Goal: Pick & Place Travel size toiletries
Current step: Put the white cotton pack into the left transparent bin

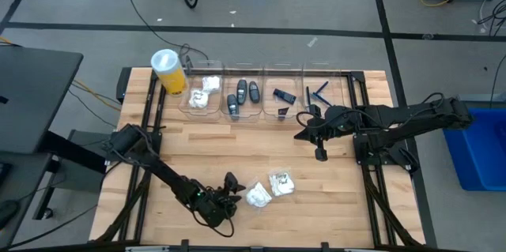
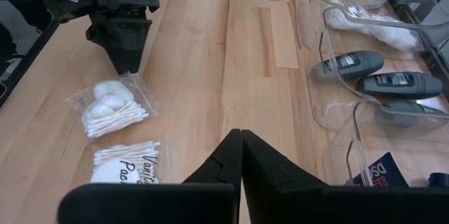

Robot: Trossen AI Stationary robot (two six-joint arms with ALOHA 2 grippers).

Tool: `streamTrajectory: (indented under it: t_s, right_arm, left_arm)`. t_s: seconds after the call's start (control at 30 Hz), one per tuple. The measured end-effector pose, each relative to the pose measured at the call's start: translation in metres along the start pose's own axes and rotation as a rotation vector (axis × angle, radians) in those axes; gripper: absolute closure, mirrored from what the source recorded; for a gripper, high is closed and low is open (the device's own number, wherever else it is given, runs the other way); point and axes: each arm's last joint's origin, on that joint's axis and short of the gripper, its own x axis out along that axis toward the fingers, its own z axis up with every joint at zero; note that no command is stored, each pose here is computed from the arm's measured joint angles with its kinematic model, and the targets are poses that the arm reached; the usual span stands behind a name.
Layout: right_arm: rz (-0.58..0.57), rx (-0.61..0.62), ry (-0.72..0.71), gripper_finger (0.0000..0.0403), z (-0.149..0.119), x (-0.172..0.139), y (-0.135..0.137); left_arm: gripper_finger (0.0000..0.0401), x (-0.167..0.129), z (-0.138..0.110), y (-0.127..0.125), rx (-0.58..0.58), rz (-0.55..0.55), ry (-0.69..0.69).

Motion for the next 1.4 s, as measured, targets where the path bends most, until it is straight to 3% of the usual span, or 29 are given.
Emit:
streamTrajectory:
  t_s: [0.67, 1.03, 1.4]
  right_arm:
    - [0.0, 0.0, 0.0, 0.0395, 0.0, 0.0, 0.0]
    - [0.0, 0.0, 0.0, 0.0395, 0.0, 0.0, 0.0001]
    - [0.0, 0.0, 0.0, 0.0395, 0.0, 0.0, 0.0]
  left_arm:
    - [0.0169, 0.008, -0.003, 0.0066, 0.033, -0.027, 0.007]
    - [0.0254, 0.0083, -0.0023, 0.0063, 0.022, -0.043, -0.004]
    - [0.0298, 0.0085, -0.0022, 0.0054, 0.032, -0.072, -0.014]
